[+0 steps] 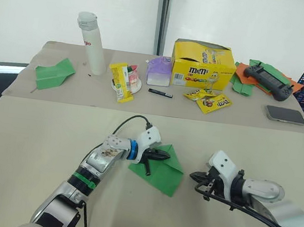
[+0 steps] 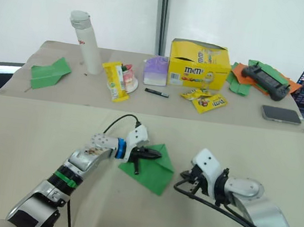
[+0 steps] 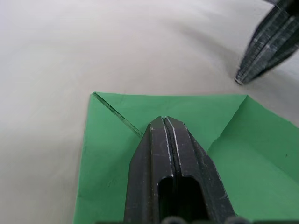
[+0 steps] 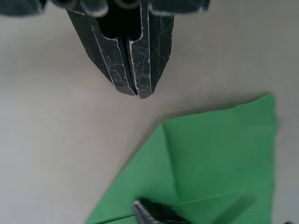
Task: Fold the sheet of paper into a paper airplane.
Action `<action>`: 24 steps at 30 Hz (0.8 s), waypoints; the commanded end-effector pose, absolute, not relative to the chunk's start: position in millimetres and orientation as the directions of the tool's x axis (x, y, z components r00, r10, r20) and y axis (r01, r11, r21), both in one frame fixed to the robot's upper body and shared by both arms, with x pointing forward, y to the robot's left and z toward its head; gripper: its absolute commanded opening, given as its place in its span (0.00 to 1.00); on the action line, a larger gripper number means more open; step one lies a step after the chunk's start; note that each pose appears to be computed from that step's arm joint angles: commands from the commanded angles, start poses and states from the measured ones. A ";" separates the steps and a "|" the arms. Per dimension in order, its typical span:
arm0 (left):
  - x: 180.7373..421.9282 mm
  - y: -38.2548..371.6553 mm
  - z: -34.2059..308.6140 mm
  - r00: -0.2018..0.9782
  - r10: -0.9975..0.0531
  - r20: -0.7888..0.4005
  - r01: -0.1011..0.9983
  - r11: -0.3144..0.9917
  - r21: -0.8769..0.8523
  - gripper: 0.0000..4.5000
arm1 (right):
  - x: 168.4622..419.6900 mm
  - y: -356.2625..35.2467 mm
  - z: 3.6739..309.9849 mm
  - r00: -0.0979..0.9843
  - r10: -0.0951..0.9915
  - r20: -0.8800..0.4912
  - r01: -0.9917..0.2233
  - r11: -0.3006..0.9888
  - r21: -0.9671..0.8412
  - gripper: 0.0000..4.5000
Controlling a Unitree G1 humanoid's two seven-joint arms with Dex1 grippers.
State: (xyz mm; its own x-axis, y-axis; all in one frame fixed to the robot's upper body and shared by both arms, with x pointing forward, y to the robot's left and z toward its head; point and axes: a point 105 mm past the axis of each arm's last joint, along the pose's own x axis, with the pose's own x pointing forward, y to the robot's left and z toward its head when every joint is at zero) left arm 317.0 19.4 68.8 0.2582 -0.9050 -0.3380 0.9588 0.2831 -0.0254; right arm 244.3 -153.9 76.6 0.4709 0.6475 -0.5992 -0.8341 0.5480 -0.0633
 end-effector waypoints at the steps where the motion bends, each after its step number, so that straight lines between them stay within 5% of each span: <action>1: 320.7 24.3 72.6 0.284 -0.902 -0.325 0.949 0.312 -0.039 0.00 | 235.5 -139.7 64.2 0.407 0.685 -0.605 -0.864 0.503 -0.012 0.00; 24: 326.8 51.5 71.7 0.363 -0.866 -0.344 0.918 0.395 -0.026 0.00 | 273.2 -105.2 89.7 0.495 0.779 -0.385 -0.854 0.518 -0.049 0.00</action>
State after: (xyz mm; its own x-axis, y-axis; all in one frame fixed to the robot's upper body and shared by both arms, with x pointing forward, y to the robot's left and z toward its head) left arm 325.4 43.3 71.7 0.3372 -0.8772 -0.3418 0.9297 0.3674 -0.0256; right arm 268.9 -110.0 79.2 0.4801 0.7684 -0.4231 -0.8499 0.5269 -0.0073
